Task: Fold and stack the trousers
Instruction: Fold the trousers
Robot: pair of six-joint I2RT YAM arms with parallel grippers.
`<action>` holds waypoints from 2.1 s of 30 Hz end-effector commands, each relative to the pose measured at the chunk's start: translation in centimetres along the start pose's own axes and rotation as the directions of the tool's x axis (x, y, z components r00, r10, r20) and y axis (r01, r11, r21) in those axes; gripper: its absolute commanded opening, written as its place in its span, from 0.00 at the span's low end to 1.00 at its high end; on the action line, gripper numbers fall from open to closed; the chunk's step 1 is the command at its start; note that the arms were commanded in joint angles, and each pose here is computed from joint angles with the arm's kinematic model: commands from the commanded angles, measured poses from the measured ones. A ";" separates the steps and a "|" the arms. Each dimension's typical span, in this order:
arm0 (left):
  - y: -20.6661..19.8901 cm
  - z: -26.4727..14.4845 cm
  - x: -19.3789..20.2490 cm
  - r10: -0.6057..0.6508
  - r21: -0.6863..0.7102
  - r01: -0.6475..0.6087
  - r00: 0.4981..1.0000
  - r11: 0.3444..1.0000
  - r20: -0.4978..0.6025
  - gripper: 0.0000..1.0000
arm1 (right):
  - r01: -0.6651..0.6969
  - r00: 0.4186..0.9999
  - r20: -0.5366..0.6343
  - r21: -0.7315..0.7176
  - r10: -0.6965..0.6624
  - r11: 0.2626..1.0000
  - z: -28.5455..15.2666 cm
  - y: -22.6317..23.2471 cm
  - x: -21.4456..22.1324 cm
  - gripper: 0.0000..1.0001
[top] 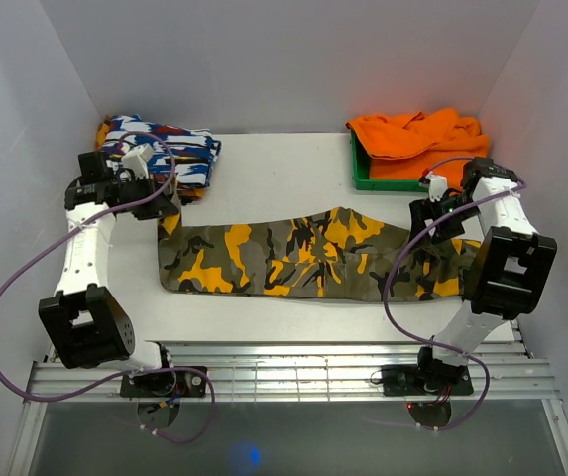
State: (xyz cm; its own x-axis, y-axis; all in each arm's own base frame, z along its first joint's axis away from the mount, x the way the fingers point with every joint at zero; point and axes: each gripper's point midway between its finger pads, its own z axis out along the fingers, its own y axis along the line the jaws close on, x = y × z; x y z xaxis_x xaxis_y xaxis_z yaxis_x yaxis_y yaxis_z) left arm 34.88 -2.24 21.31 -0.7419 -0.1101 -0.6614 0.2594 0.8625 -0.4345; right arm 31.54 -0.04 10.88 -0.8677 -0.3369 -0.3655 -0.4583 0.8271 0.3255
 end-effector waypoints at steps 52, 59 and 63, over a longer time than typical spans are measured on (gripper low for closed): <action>-25.7 19.7 12.8 -0.200 0.146 0.245 0.943 0.959 -0.267 0.00 | -0.173 0.973 -0.150 0.032 0.176 0.984 0.6 -3.0 9.0 0.75; -26.3 20.4 13.6 -0.207 0.140 0.257 0.933 0.956 -0.294 0.00 | -0.183 0.972 -0.149 0.023 0.184 0.983 0.9 -3.0 9.0 0.75; -27.1 20.5 14.3 -0.205 0.145 0.260 0.928 0.955 -0.310 0.00 | -0.184 0.971 -0.150 0.020 0.185 0.983 1.0 -3.0 9.1 0.75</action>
State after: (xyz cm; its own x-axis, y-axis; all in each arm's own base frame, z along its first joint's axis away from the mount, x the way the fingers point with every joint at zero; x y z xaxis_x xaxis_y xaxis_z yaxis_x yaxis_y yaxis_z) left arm 29.64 -35.31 8.59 -0.9452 -0.1170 -0.3050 0.1088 0.7677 -0.6315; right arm 25.22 -5.49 5.81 -0.9538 -0.2555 -0.1584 -0.2961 0.8890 0.3492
